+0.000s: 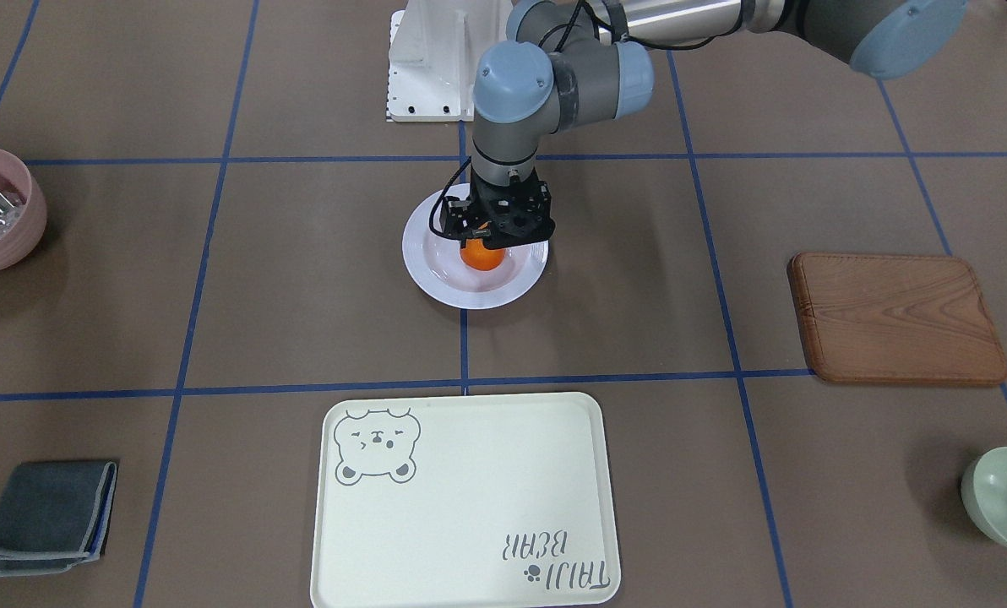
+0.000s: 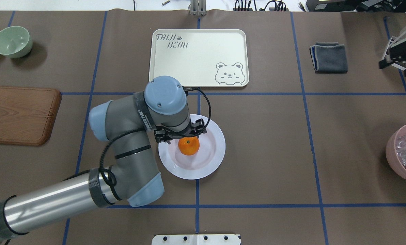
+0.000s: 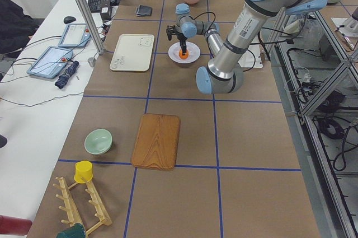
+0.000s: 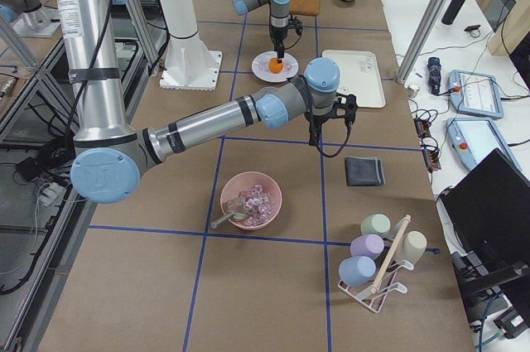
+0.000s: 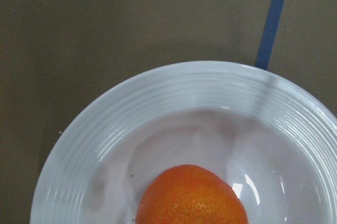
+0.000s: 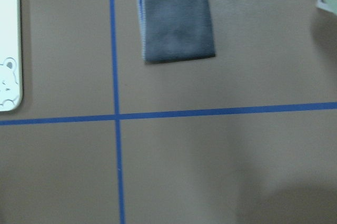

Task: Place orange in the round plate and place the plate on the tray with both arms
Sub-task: 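Withdraw the left gripper while the right gripper reaches toward the plate rim, then grip the white plate rim with the right gripper and lift it, then carry the plate with the orange onto the bear tray with the right gripper, then release the plate and draw the right gripper back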

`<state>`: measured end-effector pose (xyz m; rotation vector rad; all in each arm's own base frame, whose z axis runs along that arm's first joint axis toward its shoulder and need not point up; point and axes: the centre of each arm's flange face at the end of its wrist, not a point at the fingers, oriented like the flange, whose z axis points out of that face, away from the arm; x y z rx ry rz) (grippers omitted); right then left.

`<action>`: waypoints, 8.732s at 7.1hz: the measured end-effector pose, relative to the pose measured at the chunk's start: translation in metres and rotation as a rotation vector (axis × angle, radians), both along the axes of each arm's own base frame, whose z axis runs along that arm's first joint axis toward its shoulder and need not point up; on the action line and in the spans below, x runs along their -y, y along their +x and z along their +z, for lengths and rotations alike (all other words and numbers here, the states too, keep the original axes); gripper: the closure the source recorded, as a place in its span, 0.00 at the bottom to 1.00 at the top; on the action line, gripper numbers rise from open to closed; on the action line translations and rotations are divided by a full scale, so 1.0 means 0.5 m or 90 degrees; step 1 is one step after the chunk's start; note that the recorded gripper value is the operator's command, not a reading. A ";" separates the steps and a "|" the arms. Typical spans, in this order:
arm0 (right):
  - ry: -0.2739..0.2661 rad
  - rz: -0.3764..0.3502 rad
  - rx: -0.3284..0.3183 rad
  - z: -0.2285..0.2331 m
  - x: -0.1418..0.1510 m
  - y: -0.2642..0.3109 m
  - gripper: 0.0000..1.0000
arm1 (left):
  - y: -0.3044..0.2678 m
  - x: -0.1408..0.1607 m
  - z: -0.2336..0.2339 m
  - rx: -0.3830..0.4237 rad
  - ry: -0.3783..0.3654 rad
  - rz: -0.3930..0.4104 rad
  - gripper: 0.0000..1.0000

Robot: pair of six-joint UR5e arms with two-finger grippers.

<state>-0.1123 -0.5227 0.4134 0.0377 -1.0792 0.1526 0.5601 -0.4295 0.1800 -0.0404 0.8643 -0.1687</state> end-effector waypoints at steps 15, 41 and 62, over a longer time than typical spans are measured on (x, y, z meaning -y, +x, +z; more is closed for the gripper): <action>-0.002 0.131 0.356 -0.081 -0.340 -0.835 0.00 | -0.525 0.337 0.246 0.077 0.069 -0.187 0.02; -0.116 0.471 0.339 -0.306 0.140 -0.873 1.00 | -0.519 0.336 0.302 0.099 0.047 -0.182 0.02; 0.051 -0.162 -0.226 0.386 -0.020 0.291 0.00 | -1.189 0.154 0.860 0.096 0.132 0.098 0.02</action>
